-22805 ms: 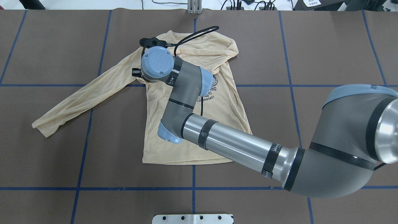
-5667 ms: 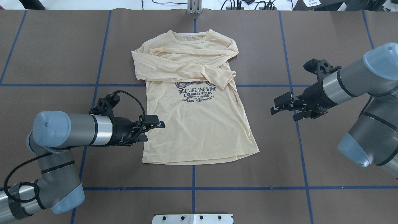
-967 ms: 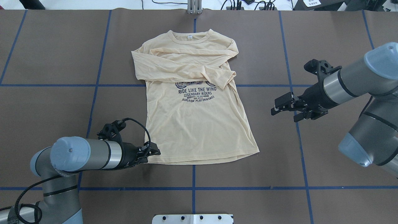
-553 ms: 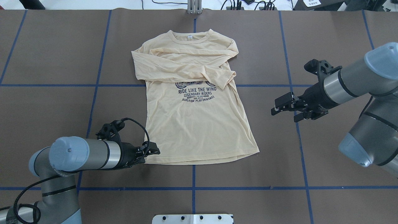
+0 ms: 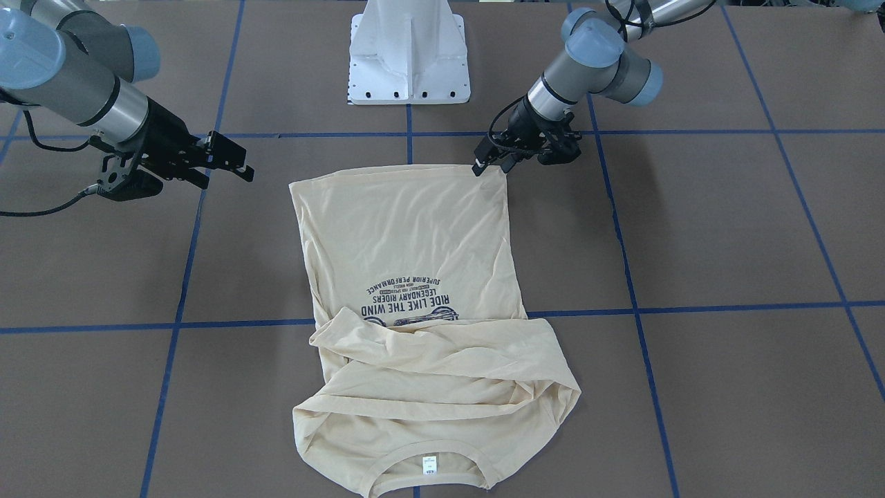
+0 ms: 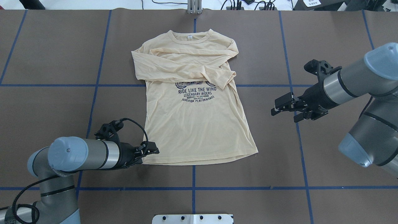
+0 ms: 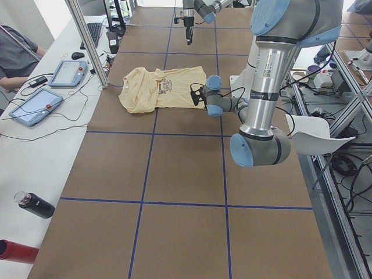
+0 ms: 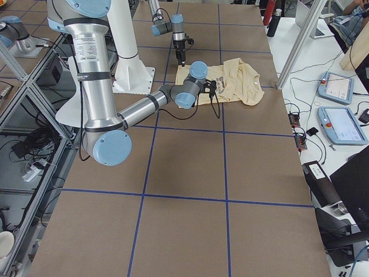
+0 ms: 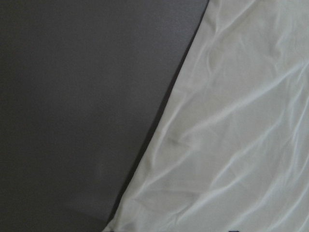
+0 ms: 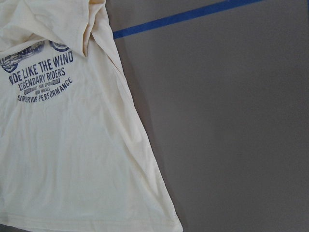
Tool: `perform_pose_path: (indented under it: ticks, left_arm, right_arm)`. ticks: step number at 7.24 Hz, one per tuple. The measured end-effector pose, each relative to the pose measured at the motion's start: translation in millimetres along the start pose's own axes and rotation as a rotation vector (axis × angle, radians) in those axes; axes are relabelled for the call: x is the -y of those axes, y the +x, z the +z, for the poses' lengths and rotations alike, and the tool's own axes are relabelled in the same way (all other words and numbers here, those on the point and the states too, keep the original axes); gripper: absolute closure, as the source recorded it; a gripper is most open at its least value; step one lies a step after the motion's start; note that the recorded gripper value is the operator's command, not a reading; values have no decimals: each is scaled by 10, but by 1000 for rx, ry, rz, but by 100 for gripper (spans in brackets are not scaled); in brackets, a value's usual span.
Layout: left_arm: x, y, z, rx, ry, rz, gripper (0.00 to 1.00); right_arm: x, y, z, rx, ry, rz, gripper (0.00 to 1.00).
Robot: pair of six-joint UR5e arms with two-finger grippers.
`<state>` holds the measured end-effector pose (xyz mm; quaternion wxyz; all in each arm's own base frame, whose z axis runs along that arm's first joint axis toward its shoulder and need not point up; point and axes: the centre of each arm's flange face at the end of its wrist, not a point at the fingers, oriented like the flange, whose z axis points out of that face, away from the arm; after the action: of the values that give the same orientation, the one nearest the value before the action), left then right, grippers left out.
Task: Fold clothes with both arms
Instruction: 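Grasp the near hem corner with the left gripper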
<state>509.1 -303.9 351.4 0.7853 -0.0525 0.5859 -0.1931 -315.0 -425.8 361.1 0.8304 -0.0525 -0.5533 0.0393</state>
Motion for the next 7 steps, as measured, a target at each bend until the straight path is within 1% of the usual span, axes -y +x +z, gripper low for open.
perform_pose_path:
  ticks: [3,4,7]
  left_arm:
    - [-30,51,-120,-19,-6,3,17]
    - [-26,35,-126,-14,-5,2,17]
    - [-46,8,-72,25,1,-3,17]
  right_arm:
    - [3,6,5,-1,0,1,0]
    - [6,10,9,-2,-1,2,0]
    - [8,15,17,-3,-1,3,0]
